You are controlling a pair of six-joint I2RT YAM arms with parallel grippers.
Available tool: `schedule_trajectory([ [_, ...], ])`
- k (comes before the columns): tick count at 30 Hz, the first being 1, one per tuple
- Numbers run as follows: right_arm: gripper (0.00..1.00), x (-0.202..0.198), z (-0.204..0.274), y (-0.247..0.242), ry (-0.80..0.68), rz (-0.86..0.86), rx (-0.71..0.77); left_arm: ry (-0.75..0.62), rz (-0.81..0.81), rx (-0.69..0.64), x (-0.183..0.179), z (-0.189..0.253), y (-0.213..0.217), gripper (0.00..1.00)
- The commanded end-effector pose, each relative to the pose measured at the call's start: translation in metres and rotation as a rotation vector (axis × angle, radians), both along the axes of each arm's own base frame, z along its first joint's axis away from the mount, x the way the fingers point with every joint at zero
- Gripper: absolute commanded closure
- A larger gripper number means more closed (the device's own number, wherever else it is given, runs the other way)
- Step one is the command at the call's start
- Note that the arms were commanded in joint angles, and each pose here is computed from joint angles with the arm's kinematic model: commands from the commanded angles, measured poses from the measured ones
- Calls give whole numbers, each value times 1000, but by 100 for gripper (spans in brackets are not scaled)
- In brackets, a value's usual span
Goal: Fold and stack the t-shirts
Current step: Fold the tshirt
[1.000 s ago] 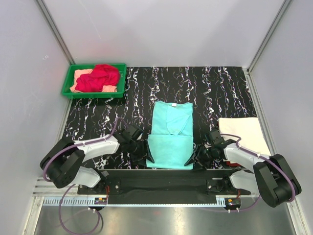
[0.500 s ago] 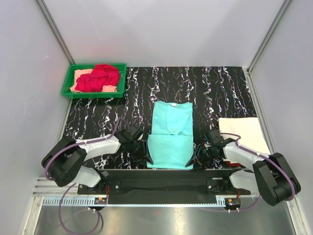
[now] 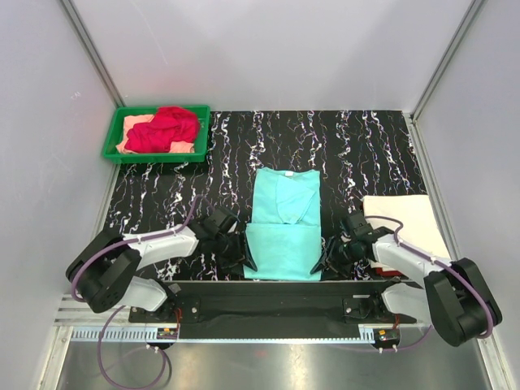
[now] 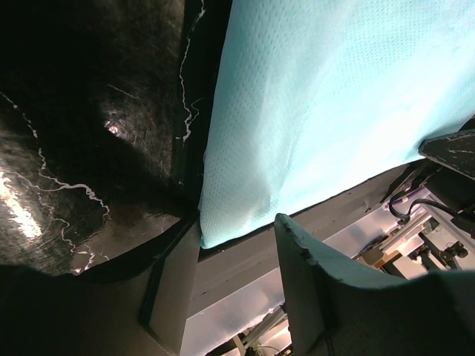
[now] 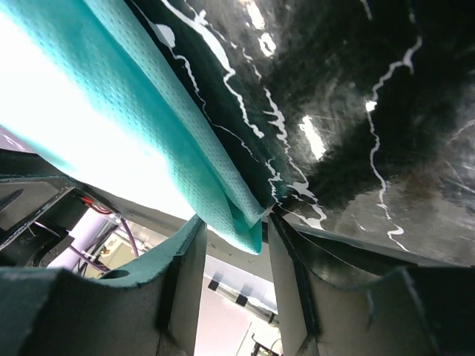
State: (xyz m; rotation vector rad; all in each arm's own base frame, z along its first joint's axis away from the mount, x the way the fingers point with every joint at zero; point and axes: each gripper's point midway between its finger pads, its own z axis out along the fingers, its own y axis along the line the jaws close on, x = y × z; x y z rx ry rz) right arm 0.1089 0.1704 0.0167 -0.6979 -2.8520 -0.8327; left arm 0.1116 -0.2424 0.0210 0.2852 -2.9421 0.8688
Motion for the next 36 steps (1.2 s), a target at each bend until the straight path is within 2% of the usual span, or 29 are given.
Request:
schedule_trajectory([
  [1,54,7,-7,-3,-26,21,-41,45,-1,164,-18,-33,34,48],
  [3,55,7,-12,-2,-25,22,-33,40,-2,153,-17,-34,32,50],
  [5,61,8,-16,-1,-18,24,-30,25,0,128,-14,-35,28,60],
  [7,74,8,-18,0,-11,39,-30,21,-3,113,-16,-36,27,71],
  [8,91,9,-17,2,-13,50,-16,5,-3,101,-13,-35,25,87],
  [9,99,10,-15,4,-24,73,-6,-2,-2,105,-12,-36,26,93],
  [11,100,11,-10,7,-34,116,2,-16,-2,115,-12,-33,29,100],
  [16,100,1,11,14,-36,192,36,-91,14,148,-8,-16,42,100],
  [20,100,-16,28,20,-24,213,99,-85,16,156,-24,-3,56,100],
  [29,100,-62,56,23,44,254,193,-79,22,45,-58,35,54,100],
  [34,100,-59,84,35,47,245,276,-114,16,-41,-39,78,24,100],
  [36,100,-50,99,43,42,225,304,-132,13,-57,-20,97,9,100],
])
